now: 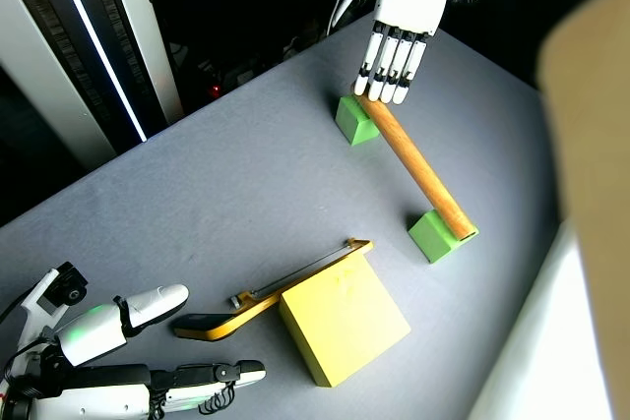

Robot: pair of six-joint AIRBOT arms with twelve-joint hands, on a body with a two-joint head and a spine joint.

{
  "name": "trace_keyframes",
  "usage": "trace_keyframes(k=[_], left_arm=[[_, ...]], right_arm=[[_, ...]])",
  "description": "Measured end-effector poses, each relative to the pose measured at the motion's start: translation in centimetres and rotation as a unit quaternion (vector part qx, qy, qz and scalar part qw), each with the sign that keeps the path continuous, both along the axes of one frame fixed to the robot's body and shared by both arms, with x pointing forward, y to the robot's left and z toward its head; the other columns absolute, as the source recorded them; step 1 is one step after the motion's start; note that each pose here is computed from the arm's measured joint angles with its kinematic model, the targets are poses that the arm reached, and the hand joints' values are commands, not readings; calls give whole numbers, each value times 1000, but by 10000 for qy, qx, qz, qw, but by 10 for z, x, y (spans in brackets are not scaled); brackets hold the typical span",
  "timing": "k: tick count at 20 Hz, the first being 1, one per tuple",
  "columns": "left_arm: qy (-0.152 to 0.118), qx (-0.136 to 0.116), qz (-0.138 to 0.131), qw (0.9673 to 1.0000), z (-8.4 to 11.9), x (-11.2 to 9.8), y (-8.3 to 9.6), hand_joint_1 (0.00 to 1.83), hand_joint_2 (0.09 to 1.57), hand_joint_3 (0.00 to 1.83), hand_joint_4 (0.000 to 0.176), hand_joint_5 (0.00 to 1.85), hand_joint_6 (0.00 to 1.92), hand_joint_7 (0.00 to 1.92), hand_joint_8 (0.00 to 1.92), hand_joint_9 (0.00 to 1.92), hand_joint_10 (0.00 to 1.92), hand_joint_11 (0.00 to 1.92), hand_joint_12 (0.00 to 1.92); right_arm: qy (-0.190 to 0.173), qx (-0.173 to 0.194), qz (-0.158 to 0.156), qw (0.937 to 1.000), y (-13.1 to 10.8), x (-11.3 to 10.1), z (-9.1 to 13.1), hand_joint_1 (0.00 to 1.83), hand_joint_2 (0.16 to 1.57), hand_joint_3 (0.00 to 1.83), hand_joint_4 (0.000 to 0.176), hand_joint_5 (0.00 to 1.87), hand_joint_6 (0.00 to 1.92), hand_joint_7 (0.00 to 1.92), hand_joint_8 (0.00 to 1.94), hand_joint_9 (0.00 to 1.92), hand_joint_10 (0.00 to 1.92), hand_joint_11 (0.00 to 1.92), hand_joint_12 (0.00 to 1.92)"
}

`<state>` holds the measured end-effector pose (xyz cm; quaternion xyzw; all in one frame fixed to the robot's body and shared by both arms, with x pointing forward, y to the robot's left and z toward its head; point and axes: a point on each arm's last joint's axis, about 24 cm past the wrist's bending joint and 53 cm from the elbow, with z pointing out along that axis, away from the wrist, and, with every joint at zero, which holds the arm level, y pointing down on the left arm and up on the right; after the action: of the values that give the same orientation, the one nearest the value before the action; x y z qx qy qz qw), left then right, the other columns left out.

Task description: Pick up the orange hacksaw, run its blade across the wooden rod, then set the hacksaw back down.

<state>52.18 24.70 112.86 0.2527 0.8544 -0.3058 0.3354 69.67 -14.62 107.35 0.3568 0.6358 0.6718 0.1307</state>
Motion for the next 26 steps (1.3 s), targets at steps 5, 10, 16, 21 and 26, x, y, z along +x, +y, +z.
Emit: trace_keyframes(k=[5,10,16,21,26], left_arm=[[-1,1,-1,10000,0,0,0,0,1193,1,0,132,3,103,1,106,2,0,400],[-2,-8,3,10000,0,0,0,0,1196,0,0,147,3,105,2,111,2,0,413],[-2,-12,8,10000,0,0,0,0,1197,0,0,141,1,106,0,103,0,0,409],[-3,-11,7,10000,0,0,0,0,1199,2,0,156,2,115,1,118,3,0,430],[-2,-50,46,10000,1,2,-1,0,1199,0,0,126,4,106,3,117,4,0,400]], right_arm=[[-140,-20,-4,9999,6,7,2,664,1123,0,0,27,3,40,2,47,3,0,205],[-202,-7,9,9998,13,7,1,693,1121,0,0,36,2,39,2,47,4,0,154],[-218,48,24,9997,26,10,3,703,1105,0,0,59,4,65,4,66,4,0,236],[-243,17,30,9997,27,11,3,681,1120,1,0,29,2,48,3,73,4,0,244],[-268,15,24,9996,31,12,3,732,1111,0,0,61,6,85,6,88,3,0,251]])
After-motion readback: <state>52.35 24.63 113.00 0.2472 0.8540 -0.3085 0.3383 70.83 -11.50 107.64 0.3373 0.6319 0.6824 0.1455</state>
